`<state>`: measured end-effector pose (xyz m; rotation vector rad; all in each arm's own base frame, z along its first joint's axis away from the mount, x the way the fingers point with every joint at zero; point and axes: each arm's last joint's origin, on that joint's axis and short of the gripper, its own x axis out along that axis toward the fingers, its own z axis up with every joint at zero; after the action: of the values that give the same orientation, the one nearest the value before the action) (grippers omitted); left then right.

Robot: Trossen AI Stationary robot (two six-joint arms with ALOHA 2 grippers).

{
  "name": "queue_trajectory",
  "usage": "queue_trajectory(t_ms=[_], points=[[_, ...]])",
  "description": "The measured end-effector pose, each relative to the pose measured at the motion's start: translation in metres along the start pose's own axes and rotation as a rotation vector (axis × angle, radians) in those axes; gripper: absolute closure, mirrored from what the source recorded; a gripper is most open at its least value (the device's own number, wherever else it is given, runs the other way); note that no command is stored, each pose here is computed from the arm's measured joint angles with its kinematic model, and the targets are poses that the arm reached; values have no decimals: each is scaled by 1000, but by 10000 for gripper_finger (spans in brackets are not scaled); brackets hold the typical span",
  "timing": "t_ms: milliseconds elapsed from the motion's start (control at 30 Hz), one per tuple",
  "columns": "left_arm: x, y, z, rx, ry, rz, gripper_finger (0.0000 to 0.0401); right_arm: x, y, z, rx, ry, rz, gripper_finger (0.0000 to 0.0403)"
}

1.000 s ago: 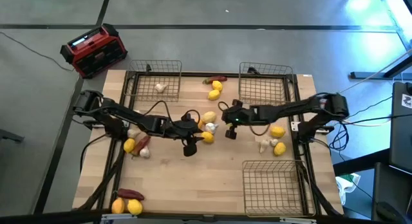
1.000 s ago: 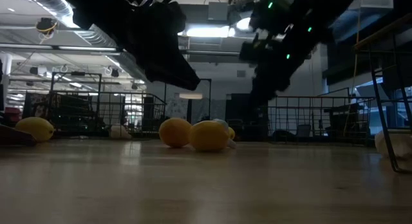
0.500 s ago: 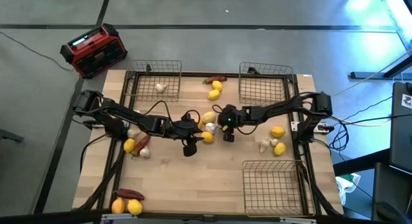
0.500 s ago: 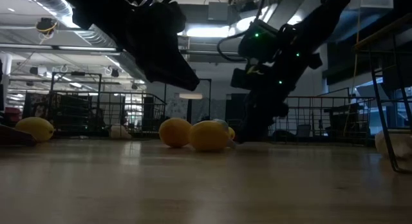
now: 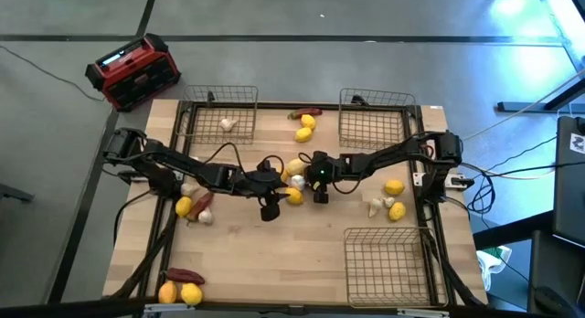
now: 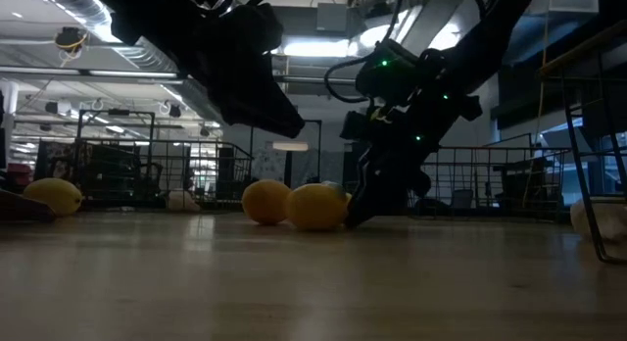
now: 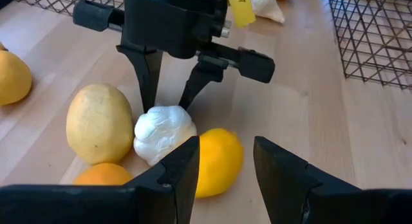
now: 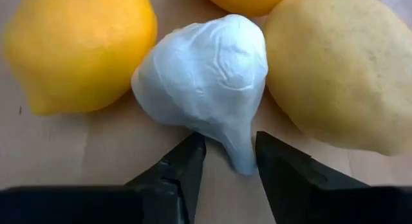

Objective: Sort produce into baskets
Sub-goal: Put the white garlic into the top left wire basket

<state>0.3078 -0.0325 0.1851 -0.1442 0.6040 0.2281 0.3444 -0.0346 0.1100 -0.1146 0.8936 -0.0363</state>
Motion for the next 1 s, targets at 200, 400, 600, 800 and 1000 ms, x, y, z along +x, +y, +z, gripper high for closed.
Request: queue_trajectory(t_ms=[200,400,600,800,1000], points=[[0,0,0,-8,0,2,258,0,0,0,14,-8,-4,327],[0,0,0,-16,0,1,258,-4,8,4,3,-20,-17,394],[0,-1,0,-16,-1,0,258,-38,23,23,-36,-89,-86,383],[-1,-4,0,1,-10,5,258,-73,28,30,-30,-85,-188,392],[-5,-15,1,17,-59,8,258,-96,39,34,20,-121,-183,388]])
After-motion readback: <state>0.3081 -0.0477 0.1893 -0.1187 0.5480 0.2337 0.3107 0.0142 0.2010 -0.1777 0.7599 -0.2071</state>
